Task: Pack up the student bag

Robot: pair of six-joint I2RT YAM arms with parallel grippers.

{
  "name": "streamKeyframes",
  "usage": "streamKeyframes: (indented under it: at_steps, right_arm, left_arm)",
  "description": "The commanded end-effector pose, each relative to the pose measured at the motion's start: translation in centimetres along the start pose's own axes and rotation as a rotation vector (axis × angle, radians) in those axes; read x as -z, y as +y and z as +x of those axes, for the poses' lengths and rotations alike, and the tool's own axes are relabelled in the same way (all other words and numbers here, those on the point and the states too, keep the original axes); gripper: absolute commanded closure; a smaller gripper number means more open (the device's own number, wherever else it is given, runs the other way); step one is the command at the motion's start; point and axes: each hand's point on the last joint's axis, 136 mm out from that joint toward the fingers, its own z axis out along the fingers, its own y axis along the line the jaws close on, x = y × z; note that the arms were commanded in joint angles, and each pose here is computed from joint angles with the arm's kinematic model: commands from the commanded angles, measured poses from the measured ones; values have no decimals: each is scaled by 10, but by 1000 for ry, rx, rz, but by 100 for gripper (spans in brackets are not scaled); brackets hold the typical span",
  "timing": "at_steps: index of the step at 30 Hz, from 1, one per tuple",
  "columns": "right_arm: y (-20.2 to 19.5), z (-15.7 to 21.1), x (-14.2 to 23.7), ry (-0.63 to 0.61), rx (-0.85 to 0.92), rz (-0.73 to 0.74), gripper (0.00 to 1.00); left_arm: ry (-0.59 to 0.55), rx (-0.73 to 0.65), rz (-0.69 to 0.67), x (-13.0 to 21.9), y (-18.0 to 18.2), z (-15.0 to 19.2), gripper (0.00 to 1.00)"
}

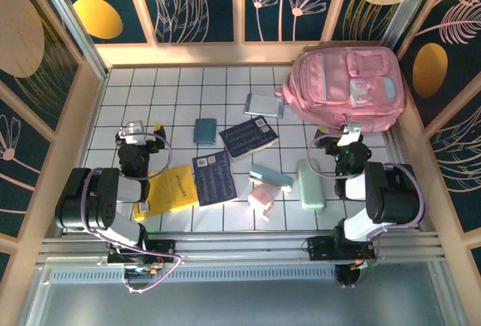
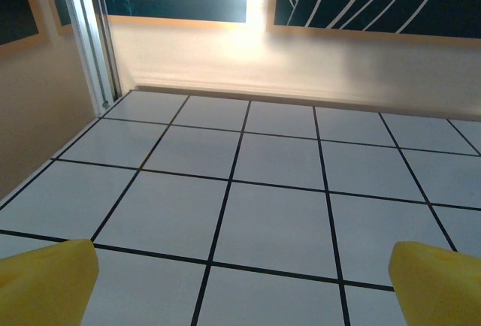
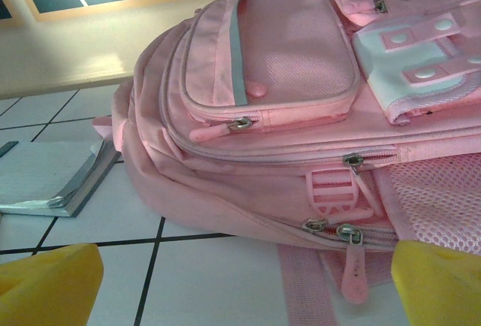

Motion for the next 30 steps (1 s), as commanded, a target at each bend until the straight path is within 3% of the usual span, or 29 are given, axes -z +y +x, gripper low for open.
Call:
streamKeyframes:
  at_steps: [1,13,14,16,19,21,23,26,30]
  right_arm:
    - [2,-9,-2,-33,3,-7,1]
    - [4,-18,1,-37,5,-11,1]
    - [3,-30,0,-17,11,26,1]
    - [18,-74,2,-92,31,26,1]
    - [65,-136,9,-193,59,-42,1]
    - [100,-172,13,-231,70,-80,1]
    - [139,-207,22,-256,60,-162,1]
    - [172,-245,37,-273,25,-210,1]
    - [153,-275,34,-100,-242,-142,1]
  left_arm:
    - [-17,-12,-4,2,0,-5,1]
    - [-27,-40,46,7,-11,-19,1]
    - [-24,-48,47,8,-14,-28,1]
    - [-54,-130,94,10,-35,-58,1]
    - [-112,-244,278,23,-87,-104,1]
    - [-139,-194,328,31,-107,-134,1]
    - [-146,-25,348,41,-116,-166,1]
    - [-19,225,271,42,-111,-188,1]
    - [206,338,202,37,-111,-176,1]
